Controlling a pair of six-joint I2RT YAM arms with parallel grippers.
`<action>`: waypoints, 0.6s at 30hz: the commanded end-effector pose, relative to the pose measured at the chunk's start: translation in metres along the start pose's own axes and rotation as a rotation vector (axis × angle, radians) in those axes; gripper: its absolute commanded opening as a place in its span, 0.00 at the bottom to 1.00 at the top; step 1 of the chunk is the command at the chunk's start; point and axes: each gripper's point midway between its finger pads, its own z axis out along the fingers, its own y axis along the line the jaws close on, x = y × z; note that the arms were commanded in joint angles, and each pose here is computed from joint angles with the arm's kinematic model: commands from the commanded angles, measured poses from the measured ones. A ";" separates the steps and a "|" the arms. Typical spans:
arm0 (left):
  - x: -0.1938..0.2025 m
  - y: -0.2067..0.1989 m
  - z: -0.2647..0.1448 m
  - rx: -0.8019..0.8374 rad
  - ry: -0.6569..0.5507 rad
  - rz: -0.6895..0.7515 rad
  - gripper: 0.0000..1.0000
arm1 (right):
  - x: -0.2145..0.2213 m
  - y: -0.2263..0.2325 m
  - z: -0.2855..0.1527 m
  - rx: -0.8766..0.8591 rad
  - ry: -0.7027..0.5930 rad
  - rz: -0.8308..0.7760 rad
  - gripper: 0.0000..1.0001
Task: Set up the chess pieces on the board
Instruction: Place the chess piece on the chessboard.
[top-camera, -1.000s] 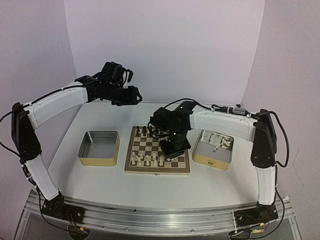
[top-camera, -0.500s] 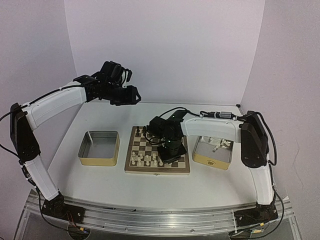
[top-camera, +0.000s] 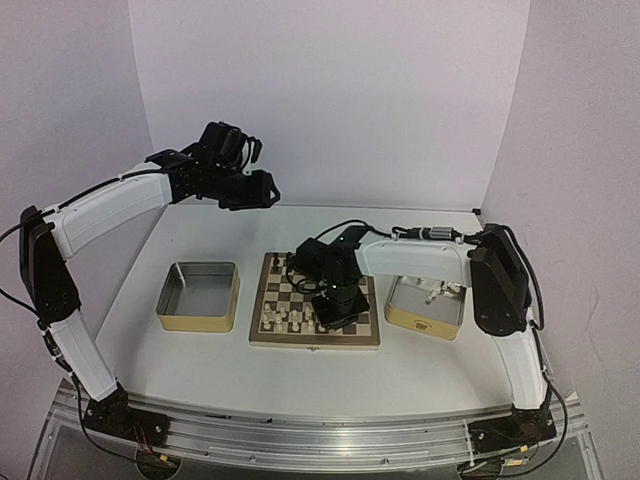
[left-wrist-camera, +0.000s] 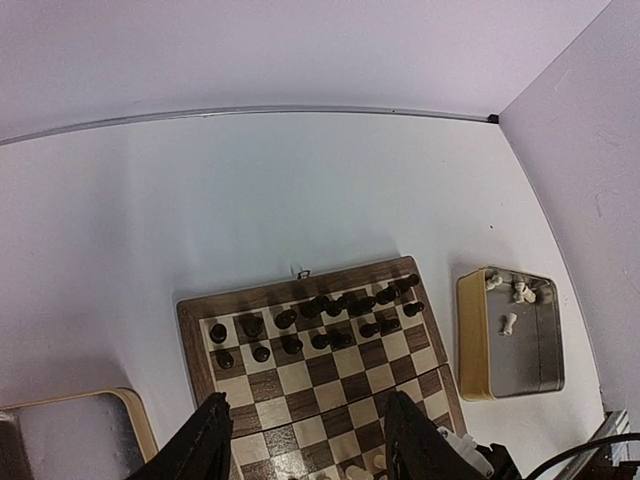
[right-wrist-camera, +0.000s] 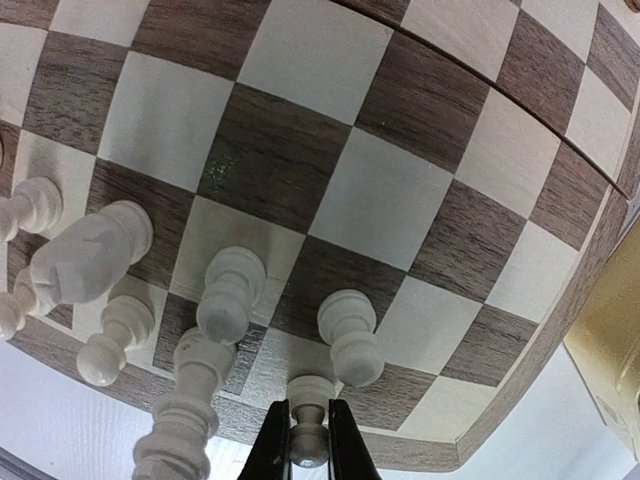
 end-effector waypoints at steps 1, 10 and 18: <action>-0.015 0.001 -0.020 0.002 -0.049 0.000 0.51 | -0.008 0.005 0.001 -0.009 -0.013 -0.005 0.00; -0.016 0.003 -0.020 0.002 -0.051 -0.001 0.51 | -0.008 0.005 0.001 -0.007 -0.014 -0.002 0.01; -0.016 0.002 -0.019 0.009 -0.049 -0.002 0.51 | -0.009 0.004 -0.002 -0.004 -0.021 0.000 0.14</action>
